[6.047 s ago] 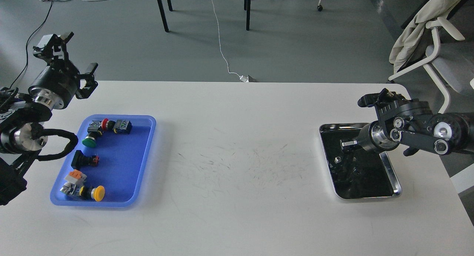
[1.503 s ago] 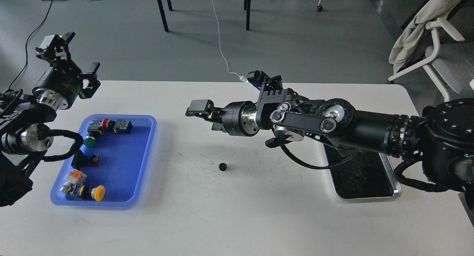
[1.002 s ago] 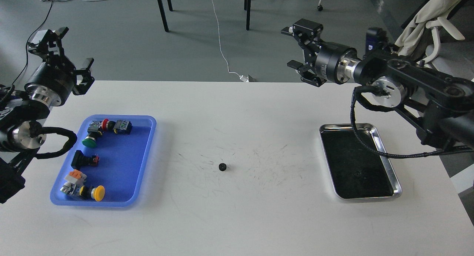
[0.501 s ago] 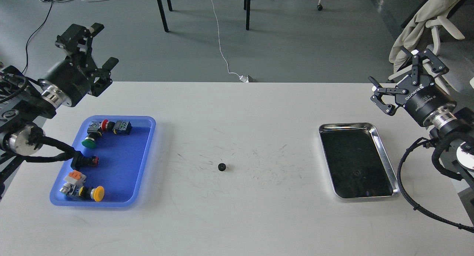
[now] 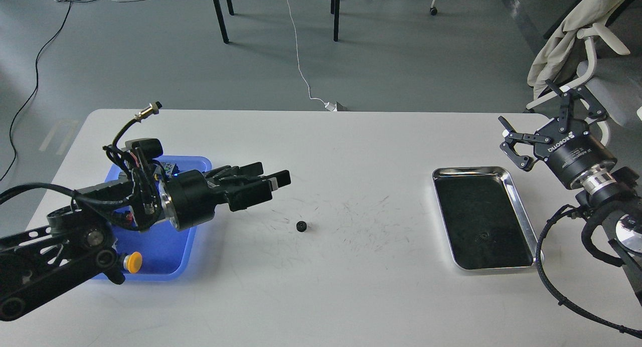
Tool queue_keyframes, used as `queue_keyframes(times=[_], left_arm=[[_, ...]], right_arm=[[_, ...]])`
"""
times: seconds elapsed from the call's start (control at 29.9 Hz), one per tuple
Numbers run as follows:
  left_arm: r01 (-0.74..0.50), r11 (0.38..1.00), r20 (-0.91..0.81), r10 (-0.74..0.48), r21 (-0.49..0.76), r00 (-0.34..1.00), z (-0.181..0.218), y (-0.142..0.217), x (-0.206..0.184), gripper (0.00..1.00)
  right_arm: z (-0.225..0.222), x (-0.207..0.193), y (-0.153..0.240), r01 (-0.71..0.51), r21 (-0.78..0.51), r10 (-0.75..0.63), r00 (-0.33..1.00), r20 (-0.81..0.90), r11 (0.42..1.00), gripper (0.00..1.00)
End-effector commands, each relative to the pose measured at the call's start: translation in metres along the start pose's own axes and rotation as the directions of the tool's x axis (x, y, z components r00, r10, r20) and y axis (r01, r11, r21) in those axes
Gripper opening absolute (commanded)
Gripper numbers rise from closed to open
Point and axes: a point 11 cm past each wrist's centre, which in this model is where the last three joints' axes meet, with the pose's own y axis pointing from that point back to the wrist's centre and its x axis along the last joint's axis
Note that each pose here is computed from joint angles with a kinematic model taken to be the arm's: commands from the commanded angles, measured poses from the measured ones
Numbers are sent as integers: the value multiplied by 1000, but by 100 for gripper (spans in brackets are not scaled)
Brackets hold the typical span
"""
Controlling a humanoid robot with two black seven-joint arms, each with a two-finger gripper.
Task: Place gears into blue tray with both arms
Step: 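Reach the left gripper toward the black part on the table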
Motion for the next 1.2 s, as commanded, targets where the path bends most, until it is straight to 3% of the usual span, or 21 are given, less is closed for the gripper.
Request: queue_keyframes(times=[0.0,0.17,0.5,0.94,1.17], left_arm=[[31,1000,161,-30,0,987,0,-21,-26,98],[12,990,418,-70,139,906,-37,-34,-52,97],[-50,986,373,-12,158,928,-49,-46,-75,96],[-23,984,295,-30,176,955,-48,-69,-107,95],[-12,979,283,-48,205,958,-57,-69,-114,87]], right_arm=[[0,0,0,2,0,-2,1000,0,1000,96],[0,-3,0,12,-1,-12,1000,-1,1000,96],[3,-5,-2,26,-7,-26,1000,0,1000,96],[4,-5,-2,26,-10,-26,1000,-2,1000,96],[5,-5,-2,25,-11,-25,1000,1,1000,96]])
